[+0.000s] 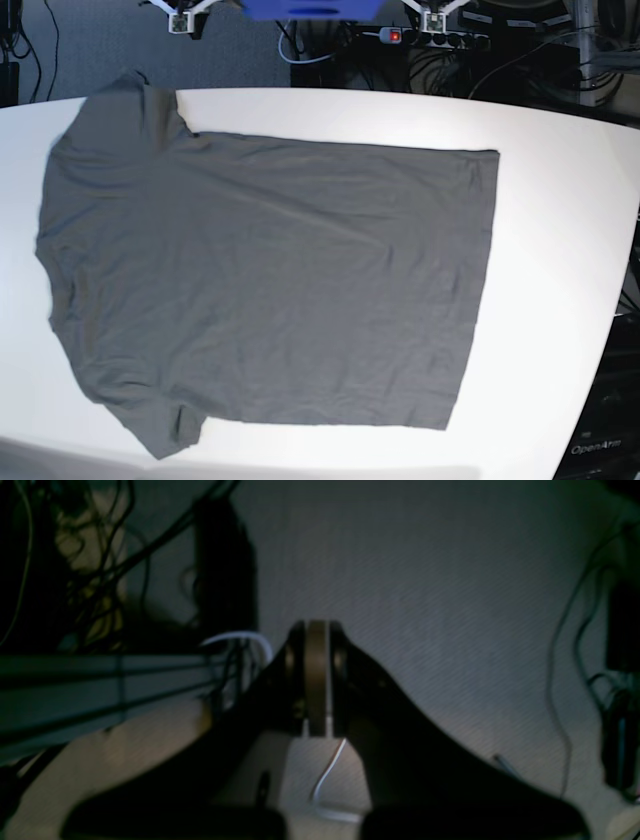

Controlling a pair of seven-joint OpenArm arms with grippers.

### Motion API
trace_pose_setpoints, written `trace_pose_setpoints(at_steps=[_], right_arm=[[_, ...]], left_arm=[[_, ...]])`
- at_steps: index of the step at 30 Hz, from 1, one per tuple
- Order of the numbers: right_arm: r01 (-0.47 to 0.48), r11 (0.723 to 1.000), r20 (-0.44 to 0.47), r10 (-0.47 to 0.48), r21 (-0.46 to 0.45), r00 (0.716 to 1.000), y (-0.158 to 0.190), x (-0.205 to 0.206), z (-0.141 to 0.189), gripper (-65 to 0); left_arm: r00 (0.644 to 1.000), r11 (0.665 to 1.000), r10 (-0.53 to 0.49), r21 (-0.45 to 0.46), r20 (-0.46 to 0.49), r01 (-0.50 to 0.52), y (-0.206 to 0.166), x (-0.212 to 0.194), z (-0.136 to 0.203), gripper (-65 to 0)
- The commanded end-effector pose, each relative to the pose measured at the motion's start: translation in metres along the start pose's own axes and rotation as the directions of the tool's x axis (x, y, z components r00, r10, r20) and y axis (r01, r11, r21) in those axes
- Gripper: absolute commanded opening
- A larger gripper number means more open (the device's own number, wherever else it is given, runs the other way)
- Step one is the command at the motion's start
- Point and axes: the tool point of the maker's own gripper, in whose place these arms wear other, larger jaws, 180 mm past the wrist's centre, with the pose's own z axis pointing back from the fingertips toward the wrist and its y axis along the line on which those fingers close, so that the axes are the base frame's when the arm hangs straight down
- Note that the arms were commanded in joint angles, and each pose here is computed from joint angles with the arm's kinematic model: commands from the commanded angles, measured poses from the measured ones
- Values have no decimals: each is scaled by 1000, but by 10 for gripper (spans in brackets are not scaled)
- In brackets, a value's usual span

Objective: Fold the T-shirt properly
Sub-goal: 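Start moving the right gripper down toward the grey T-shirt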

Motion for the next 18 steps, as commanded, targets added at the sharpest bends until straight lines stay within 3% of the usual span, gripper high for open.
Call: trace_pose_setpoints(at_steps=[1, 8, 11, 15, 18], right_arm=[[1, 1000, 14, -1, -4, 1000, 0, -1, 5, -649], [-18, 1000, 16, 18, -17, 1000, -14, -6, 13, -649], [-32, 999, 130, 35, -25, 991, -22, 10, 22, -649], [-40, 999, 301, 46, -27, 953, -24, 35, 40, -646], [-40, 999, 292, 46, -26, 955, -25, 33, 40, -646]], left_arm=[[1000, 1000, -1, 8, 25, 1, 2, 4, 1, -639], [1000, 1000, 3, 8, 15, -3, 0, -2, 6, -639], [1000, 1000, 0, 10, 16, 0, 1, -4, 10, -639], [994, 1000, -3, 8, 113, 2, 3, 6, 21, -639], [973, 1000, -11, -1, 232, 11, 2, 18, 38, -639]])
